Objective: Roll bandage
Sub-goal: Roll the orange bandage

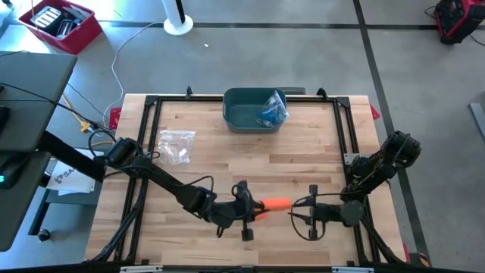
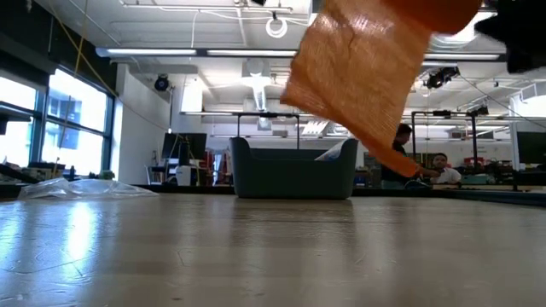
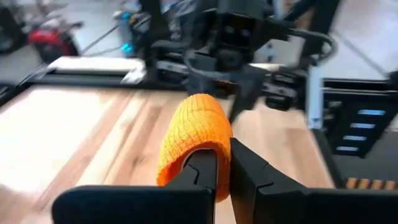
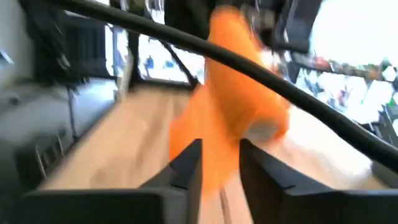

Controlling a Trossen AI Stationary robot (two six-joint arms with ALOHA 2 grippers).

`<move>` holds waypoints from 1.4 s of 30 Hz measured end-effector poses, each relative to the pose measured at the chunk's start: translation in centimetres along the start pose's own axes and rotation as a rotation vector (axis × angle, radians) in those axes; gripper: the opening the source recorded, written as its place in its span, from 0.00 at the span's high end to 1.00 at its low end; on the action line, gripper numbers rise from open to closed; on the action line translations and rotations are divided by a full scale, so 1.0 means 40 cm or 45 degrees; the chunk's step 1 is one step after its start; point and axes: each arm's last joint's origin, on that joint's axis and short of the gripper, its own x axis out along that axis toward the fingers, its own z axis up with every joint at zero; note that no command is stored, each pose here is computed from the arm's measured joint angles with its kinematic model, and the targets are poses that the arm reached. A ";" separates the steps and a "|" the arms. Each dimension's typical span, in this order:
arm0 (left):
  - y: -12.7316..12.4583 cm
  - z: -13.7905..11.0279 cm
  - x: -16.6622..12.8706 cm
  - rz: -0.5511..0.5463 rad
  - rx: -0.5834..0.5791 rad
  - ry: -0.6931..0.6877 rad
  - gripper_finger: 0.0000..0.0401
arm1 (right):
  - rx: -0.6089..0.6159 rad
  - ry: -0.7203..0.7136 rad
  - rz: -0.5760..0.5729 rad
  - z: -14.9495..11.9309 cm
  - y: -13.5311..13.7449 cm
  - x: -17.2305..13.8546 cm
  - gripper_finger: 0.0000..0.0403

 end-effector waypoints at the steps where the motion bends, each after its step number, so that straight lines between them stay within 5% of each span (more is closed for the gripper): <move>1: 0.006 -0.003 0.002 0.027 -0.018 0.018 0.98 | 0.000 0.042 -0.024 -0.012 0.002 -0.005 0.75; 5: 0.028 -0.017 0.017 0.046 -0.105 0.089 0.98 | 0.005 0.128 -0.011 -0.041 0.018 -0.032 0.62; 12: 0.024 -0.020 0.053 -0.237 -0.363 0.082 0.98 | 0.130 0.127 0.167 -0.035 0.071 -0.113 0.59; 18: 0.085 -0.072 0.101 0.015 -0.321 0.085 0.98 | 0.112 0.115 0.136 -0.010 0.099 -0.118 0.63; 22: 0.172 -0.148 0.124 0.201 -0.294 0.143 0.98 | 0.101 0.167 0.069 -0.009 0.094 -0.076 0.64; 28: 0.256 -0.240 0.123 0.275 -0.327 0.147 0.97 | 0.073 0.398 0.049 -0.026 0.044 0.043 0.63; 37: 0.279 -0.284 0.109 0.294 -0.347 0.166 0.97 | -0.091 0.617 0.232 -0.049 -0.080 0.183 0.49; 42: 0.279 -0.283 0.109 0.294 -0.336 0.165 0.97 | -0.230 0.686 0.204 -0.067 -0.152 0.223 0.48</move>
